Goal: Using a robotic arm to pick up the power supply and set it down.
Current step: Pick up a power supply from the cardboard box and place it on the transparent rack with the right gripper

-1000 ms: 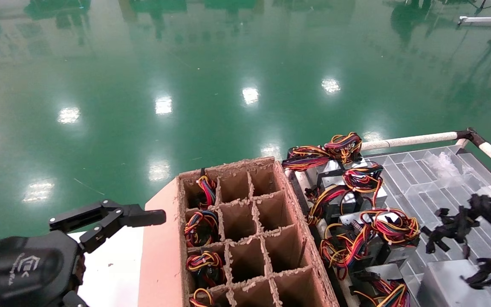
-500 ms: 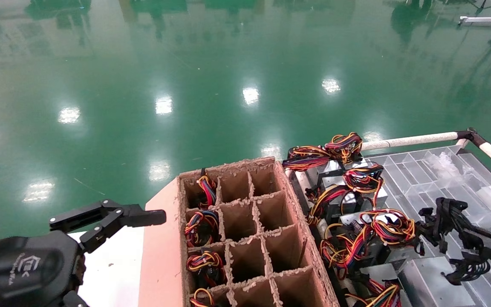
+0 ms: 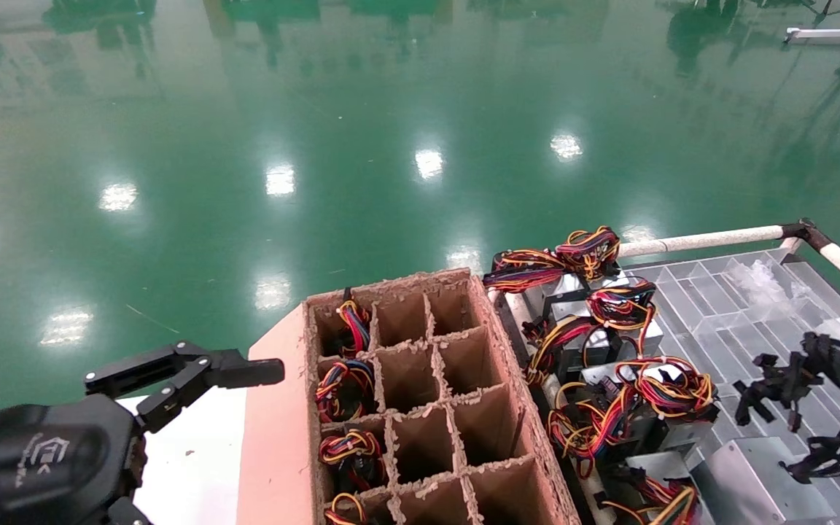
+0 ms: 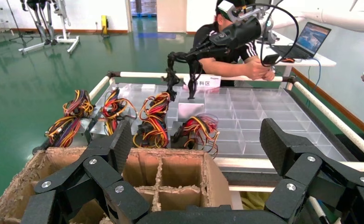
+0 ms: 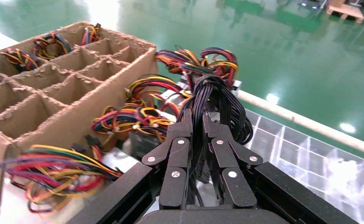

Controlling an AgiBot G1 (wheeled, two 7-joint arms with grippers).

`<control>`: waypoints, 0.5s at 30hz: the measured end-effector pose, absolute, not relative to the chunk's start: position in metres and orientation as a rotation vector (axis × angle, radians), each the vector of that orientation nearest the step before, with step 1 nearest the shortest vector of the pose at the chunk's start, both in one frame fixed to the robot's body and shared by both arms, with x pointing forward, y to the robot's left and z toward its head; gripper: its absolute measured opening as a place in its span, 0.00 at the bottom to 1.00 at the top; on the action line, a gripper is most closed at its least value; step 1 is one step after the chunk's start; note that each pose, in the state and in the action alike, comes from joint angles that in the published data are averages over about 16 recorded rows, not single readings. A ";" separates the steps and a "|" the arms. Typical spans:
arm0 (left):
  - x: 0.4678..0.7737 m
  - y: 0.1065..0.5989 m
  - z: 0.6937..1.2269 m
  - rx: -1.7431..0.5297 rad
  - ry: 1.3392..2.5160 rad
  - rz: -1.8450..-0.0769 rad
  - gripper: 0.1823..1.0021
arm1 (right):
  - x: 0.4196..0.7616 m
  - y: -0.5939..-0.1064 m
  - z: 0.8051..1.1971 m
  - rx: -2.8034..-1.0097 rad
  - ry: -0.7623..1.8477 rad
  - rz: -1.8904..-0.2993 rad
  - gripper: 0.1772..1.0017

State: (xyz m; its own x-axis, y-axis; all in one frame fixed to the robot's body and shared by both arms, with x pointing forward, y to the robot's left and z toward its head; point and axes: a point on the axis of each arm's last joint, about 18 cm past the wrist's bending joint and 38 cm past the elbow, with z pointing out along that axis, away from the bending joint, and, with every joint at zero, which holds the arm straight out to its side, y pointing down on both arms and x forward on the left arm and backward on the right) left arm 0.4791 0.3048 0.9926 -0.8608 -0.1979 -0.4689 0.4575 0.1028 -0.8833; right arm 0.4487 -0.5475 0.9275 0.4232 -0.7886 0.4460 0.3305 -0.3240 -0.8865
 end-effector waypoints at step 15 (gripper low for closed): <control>0.479 0.305 0.993 0.253 1.910 -1.809 1.00 | 0.450 -0.562 0.924 -1.515 0.453 -1.219 0.04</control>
